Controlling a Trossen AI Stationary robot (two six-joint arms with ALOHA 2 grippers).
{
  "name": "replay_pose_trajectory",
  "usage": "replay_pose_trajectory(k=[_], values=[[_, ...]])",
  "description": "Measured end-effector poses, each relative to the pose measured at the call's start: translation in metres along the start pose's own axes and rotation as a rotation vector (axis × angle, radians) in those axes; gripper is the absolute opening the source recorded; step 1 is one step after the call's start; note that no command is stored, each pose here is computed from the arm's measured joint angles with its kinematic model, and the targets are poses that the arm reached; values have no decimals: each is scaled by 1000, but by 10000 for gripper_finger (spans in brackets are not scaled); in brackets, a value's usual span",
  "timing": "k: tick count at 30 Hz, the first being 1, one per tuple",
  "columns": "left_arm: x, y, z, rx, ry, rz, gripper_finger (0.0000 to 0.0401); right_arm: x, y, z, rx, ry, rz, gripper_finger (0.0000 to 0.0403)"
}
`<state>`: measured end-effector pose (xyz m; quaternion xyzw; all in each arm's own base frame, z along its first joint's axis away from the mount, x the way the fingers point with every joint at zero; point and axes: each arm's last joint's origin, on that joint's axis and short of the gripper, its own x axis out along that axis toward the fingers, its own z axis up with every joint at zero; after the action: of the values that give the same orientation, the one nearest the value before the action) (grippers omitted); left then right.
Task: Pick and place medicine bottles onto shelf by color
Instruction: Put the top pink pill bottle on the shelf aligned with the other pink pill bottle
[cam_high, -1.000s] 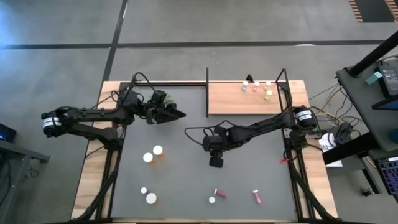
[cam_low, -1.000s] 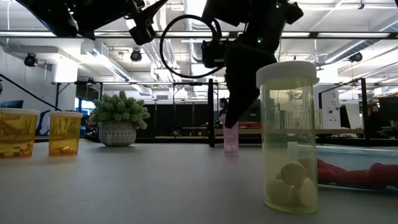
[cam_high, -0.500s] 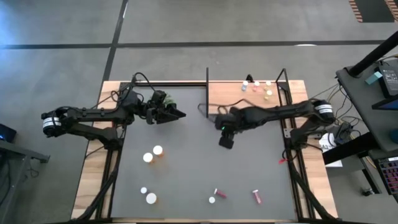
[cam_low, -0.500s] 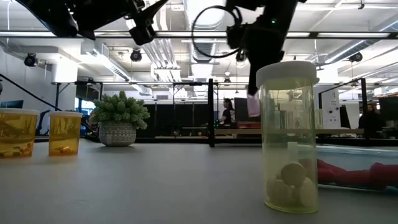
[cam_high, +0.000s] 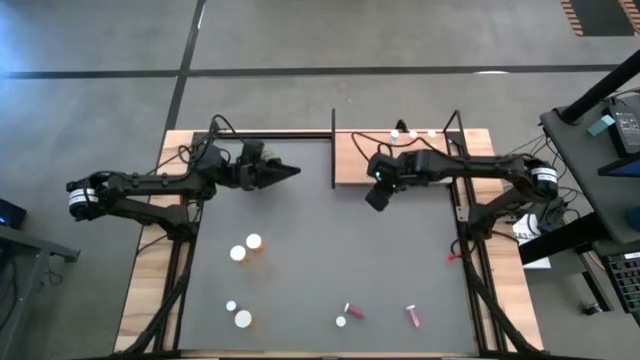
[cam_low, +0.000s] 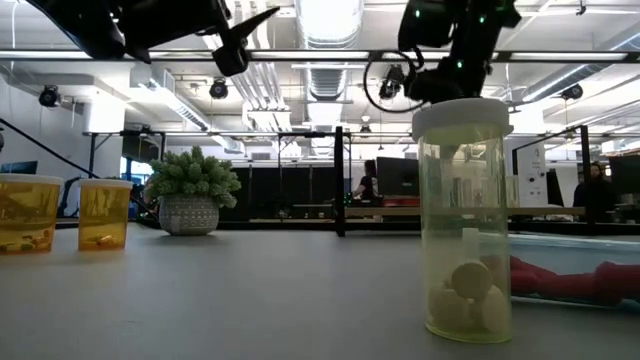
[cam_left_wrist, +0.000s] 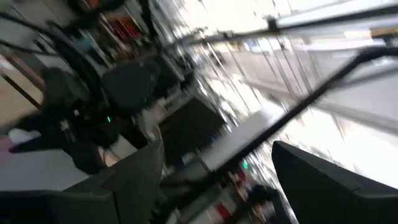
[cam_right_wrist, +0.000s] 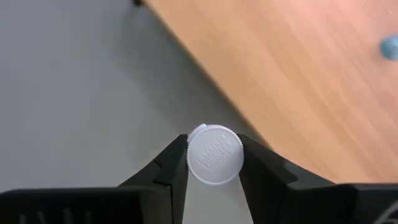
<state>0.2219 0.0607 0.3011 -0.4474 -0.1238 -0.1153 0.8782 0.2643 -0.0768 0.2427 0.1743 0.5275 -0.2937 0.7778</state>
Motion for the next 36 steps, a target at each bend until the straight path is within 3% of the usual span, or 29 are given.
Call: replay_pose_trajectory(k=[13, 22, 36], values=[[-3, 4, 16, 30, -149, 73, 283, 13, -65, 13, -6, 36, -95, 113], [-4, 6, 18, 54, -194, 107, 283, 16, -114, 15, 118, 58, -153, 120], [-6, 8, 21, 88, -254, 149, 283, 17, -134, 15, 126, 56, -173, 121]])
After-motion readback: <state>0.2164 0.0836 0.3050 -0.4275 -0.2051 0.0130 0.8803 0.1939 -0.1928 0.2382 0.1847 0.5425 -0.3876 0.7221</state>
